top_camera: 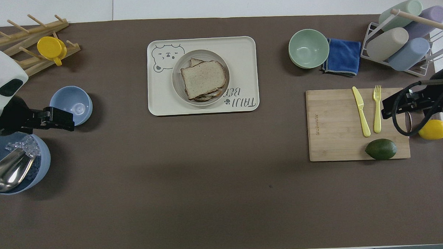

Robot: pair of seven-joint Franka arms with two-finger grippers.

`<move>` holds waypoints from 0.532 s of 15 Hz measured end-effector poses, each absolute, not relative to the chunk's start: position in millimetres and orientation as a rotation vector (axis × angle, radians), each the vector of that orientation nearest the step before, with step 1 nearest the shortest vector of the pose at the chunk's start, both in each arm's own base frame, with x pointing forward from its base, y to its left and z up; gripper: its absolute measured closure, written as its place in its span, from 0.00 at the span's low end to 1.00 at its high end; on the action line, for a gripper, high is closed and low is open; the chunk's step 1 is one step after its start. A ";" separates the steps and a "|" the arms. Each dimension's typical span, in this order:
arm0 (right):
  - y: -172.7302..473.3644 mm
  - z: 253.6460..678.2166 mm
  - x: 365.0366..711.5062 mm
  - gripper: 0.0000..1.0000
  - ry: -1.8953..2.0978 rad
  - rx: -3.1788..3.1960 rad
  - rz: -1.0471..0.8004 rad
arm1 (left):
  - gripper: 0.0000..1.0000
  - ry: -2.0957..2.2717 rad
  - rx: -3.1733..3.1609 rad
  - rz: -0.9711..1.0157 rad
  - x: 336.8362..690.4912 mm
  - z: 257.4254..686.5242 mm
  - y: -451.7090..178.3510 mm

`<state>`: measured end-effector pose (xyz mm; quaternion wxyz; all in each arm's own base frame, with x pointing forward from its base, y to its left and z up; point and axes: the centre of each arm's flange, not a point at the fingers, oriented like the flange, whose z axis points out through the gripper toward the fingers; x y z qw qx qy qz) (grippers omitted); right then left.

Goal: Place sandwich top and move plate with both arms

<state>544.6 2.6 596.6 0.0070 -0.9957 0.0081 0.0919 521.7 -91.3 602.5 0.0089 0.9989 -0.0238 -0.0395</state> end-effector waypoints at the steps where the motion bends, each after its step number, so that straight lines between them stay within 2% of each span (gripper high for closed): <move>1: 6.2 596.6 544.5 0.00 0.015 -3.115 0.288 | 0.00 -0.074 3.120 -0.123 521.7 602.5 -91.3; 8: 48.0 596.6 542.5 0.00 -0.016 -3.127 0.290 | 0.00 -0.084 3.121 -0.123 521.1 602.6 -94.9</move>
